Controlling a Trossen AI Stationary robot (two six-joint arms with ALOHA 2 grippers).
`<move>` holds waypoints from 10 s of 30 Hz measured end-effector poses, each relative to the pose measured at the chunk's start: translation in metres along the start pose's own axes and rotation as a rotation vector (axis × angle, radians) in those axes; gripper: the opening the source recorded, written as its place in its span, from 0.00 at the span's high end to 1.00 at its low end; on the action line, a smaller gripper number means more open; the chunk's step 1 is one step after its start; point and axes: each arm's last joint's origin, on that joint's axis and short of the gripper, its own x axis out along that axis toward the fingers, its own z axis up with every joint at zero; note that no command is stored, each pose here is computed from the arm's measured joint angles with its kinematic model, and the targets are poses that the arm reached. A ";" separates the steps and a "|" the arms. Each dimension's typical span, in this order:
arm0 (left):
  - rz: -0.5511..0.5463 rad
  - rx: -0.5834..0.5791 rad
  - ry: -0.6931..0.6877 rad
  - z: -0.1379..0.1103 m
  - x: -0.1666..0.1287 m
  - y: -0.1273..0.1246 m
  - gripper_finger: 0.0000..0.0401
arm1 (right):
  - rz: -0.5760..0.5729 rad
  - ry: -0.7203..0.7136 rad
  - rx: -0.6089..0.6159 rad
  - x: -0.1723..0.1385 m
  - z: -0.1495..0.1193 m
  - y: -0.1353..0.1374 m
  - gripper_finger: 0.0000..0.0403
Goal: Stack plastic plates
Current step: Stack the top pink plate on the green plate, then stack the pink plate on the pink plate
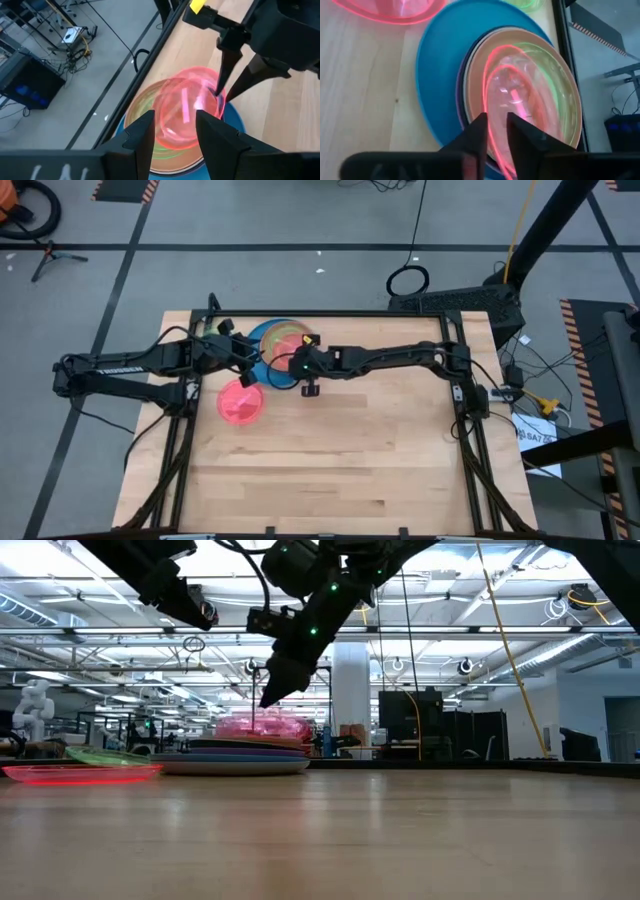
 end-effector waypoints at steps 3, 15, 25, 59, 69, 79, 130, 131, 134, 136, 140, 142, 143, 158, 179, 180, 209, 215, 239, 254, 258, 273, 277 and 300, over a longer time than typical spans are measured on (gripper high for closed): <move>-0.002 -0.006 0.002 0.000 0.000 0.000 0.63 | -0.029 0.014 0.001 0.000 -0.001 -0.001 0.77; -0.004 -0.036 0.022 -0.002 0.000 -0.001 0.63 | -0.005 0.101 0.034 -0.006 -0.006 0.009 0.71; -0.006 -0.141 0.087 -0.009 -0.001 -0.001 0.63 | 0.089 0.426 0.063 -0.021 -0.033 0.033 0.75; -0.191 -0.528 0.823 -0.054 0.023 -0.102 0.63 | -0.036 -0.256 0.214 -0.173 -0.096 0.001 0.80; -0.109 -0.493 0.841 -0.065 0.052 -0.124 0.63 | -0.031 -0.251 0.202 -0.173 -0.099 0.002 0.80; -0.055 -0.392 0.851 -0.080 0.068 -0.147 0.63 | -0.038 -0.268 0.195 -0.173 -0.098 0.002 0.80; -0.084 -0.140 0.868 -0.060 0.060 -0.172 0.77 | -0.034 -0.269 0.218 -0.171 -0.097 0.003 0.80; -0.075 -0.126 0.876 -0.060 0.059 -0.171 0.77 | -0.034 -0.269 0.219 -0.171 -0.097 0.003 0.80; -0.056 -0.085 0.905 -0.058 0.055 -0.168 0.77 | -0.034 -0.269 0.217 -0.171 -0.097 0.003 0.80; -0.053 -0.057 0.919 -0.055 0.053 -0.166 0.77 | -0.034 -0.269 0.218 -0.171 -0.097 0.003 0.80; -0.073 -0.003 0.914 -0.045 0.049 -0.166 0.77 | -0.034 -0.269 0.219 -0.171 -0.097 0.003 0.80; -0.096 0.033 0.907 -0.039 0.046 -0.167 0.77 | -0.034 -0.269 0.220 -0.171 -0.097 0.002 0.80; -0.107 0.051 0.902 -0.036 0.045 -0.168 0.77 | -0.034 -0.269 0.221 -0.171 -0.097 0.002 0.80; -0.133 0.195 0.719 -0.048 0.041 -0.186 0.77 | -0.020 -0.236 0.239 -0.170 -0.100 0.004 0.80; -0.146 0.082 0.535 -0.089 0.016 -0.162 0.77 | -0.019 -0.237 0.250 -0.170 -0.100 0.004 0.80; -0.160 0.066 0.516 -0.089 0.014 -0.160 0.77 | -0.020 -0.237 0.249 -0.170 -0.100 0.004 0.80; -0.152 -0.013 0.417 -0.104 0.007 -0.171 0.39 | -0.022 -0.243 0.256 -0.170 -0.099 0.003 0.80; -0.137 -0.002 0.423 -0.108 0.011 -0.177 0.39 | -0.022 -0.243 0.256 -0.170 -0.099 0.003 0.80; -0.117 -0.096 0.433 -0.140 0.021 -0.174 0.66 | -0.023 -0.243 0.257 -0.170 -0.099 0.003 0.80; -0.099 -0.074 0.445 -0.137 0.020 -0.174 0.76 | -0.023 -0.243 0.257 -0.170 -0.099 0.003 0.80; -0.096 -0.079 0.444 -0.137 0.020 -0.174 0.76 | -0.023 -0.242 0.257 -0.170 -0.100 0.003 0.80; -0.073 -0.089 0.421 -0.136 0.020 -0.173 0.87 | -0.023 -0.242 0.257 -0.170 -0.100 0.003 0.80; -0.066 -0.094 0.412 -0.136 0.020 -0.173 0.96 | -0.023 -0.242 0.257 -0.170 -0.100 0.003 0.80; -0.119 0.168 0.423 -0.057 -0.011 -0.178 0.99 | -0.020 -0.243 0.272 -0.170 -0.099 0.003 0.80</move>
